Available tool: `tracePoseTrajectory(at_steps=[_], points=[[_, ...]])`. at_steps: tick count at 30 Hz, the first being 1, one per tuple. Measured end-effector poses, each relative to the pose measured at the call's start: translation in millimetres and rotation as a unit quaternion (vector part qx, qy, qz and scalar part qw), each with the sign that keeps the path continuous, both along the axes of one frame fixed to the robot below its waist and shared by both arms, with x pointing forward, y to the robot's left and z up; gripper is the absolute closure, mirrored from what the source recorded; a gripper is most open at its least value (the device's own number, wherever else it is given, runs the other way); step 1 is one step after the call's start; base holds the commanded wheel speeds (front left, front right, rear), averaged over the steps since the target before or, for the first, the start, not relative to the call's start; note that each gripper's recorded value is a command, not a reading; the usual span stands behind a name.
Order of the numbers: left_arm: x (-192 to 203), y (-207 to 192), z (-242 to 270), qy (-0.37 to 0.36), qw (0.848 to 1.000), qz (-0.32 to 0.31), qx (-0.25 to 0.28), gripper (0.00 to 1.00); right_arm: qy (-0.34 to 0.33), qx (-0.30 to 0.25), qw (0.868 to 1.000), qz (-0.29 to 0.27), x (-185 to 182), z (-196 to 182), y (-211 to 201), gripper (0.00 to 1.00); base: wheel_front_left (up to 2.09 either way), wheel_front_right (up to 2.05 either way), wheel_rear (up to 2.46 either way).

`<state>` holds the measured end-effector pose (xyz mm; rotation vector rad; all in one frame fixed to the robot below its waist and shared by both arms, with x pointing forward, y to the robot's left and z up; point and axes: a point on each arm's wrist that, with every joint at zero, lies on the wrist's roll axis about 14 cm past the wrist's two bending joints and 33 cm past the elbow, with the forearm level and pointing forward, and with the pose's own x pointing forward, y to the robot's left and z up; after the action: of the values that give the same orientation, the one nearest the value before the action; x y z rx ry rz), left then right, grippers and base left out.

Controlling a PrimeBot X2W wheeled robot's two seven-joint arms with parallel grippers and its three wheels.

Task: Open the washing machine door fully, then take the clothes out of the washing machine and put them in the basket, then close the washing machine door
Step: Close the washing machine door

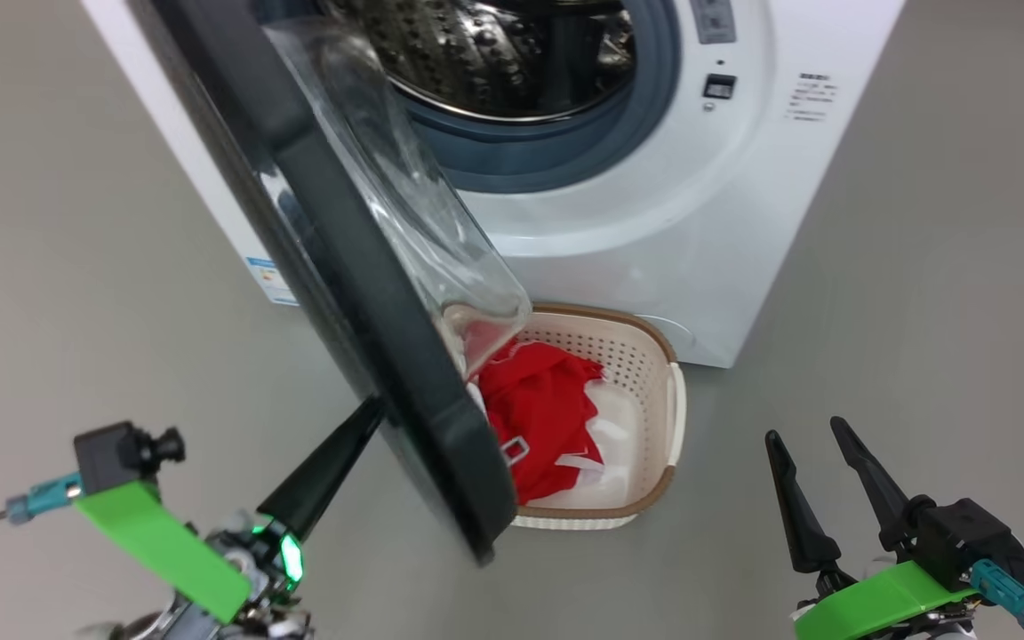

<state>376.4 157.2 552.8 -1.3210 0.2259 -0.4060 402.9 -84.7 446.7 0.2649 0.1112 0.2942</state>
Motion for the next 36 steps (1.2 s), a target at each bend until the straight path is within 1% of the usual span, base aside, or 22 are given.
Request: tracePoseTrajectory(at_steps=[6, 11, 13, 15, 27, 34, 36], points=[[34.4, -21.6, -2.7, -0.008, 1.000, 0.003, 0.026, 1.00, 0.007, -0.003, 1.000, -0.029, -1.9, -4.7, -19.9, 0.00, 0.00, 0.00, 0.00], [67.6, -35.2, 6.8, -0.033, 0.999, 0.012, 0.035, 1.00, 0.004, -0.001, 0.998, -0.055, 2.3, -3.0, -36.9, 0.00, 0.00, 0.00, 0.00], [74.3, -37.9, 8.5, -0.038, 0.998, 0.013, 0.038, 1.00, 0.004, 0.000, 0.998, -0.061, 3.3, -3.0, -40.4, 0.00, 0.00, 0.00, 0.00], [87.9, -42.4, 10.7, -0.046, 0.998, 0.017, 0.043, 1.00, 0.008, 0.008, 0.997, -0.074, 3.6, -4.6, -48.0, 0.00, 0.00, 0.00, 0.00], [157.1, -74.0, 9.1, -0.074, 0.994, 0.018, 0.077, 1.00, 0.017, 0.005, 0.991, -0.132, 4.1, -11.2, -87.2, 0.00, 0.00, 0.00, 0.00], [189.8, -88.2, 10.3, -0.092, 0.992, 0.025, 0.085, 1.00, 0.026, -0.001, 0.987, -0.159, 0.2, -16.8, -106.2, 0.00, 0.00, 0.00, 0.00], [198.1, -90.3, 8.7, -0.094, 0.991, 0.028, 0.089, 1.00, 0.030, 0.005, 0.985, -0.169, -2.0, -18.3, -111.6, 0.00, 0.00, 0.00, 0.00]])
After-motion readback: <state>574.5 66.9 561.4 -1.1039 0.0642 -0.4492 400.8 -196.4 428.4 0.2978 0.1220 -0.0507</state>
